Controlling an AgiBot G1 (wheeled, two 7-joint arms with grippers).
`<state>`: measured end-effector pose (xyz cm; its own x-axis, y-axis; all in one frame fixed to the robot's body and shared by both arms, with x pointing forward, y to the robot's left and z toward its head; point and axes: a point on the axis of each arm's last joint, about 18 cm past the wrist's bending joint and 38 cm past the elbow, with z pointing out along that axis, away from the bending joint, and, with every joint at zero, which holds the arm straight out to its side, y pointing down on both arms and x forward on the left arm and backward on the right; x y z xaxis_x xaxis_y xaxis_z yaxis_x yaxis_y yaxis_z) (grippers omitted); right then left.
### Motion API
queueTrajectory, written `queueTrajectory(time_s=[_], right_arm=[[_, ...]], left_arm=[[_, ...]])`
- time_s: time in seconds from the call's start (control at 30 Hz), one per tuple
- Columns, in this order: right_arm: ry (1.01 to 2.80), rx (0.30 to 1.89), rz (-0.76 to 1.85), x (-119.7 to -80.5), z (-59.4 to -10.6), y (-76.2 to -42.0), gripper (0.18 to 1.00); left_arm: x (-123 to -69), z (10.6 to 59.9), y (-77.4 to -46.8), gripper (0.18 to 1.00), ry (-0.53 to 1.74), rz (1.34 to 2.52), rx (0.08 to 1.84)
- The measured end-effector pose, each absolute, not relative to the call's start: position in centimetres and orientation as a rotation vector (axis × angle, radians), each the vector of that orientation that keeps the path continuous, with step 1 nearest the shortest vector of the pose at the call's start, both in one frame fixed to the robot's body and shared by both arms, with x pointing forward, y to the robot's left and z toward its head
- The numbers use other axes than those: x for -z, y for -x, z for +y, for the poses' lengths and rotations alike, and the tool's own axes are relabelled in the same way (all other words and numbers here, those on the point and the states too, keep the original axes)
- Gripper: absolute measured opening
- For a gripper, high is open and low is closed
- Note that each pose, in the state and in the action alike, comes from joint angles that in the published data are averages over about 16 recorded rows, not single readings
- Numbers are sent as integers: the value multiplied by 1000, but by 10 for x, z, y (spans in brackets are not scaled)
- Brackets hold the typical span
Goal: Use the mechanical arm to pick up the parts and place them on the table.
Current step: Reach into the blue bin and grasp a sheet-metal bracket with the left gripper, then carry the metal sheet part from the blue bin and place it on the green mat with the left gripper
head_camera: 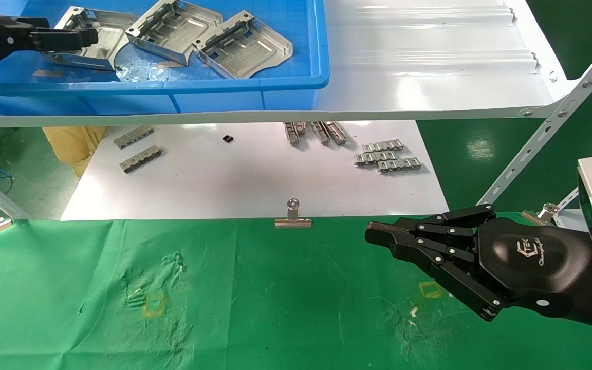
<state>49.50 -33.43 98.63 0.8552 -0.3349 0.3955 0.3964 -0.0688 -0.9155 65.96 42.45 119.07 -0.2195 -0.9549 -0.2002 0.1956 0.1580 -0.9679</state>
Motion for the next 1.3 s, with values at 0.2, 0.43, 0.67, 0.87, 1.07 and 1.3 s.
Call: queueTrajectory(time_s=[0.2,0.43,0.67,0.87,1.07,1.3], right_arm=[[1526,601,-51,-986,-334,-495,191],[1526,601,-51,-986,-334,-495,191],[1526,601,-51,-986,-334,-495,191],[1526,601,-51,-986,-334,-495,191],[1526,601,-51,-986,-334,-495,191],[1526,601,-51,-986,-334,-495,191]], left_arm=[[-1189,424,-662,858,826,1321,1314],[-1189,425,-662,726,825,1315,1309],[-1189,425,-661,563,824,1311,1307],[-1190,426,-659,427,823,1303,1315],[-1195,429,-656,330,811,1272,1331],[-1210,428,-643,283,750,1217,1382]])
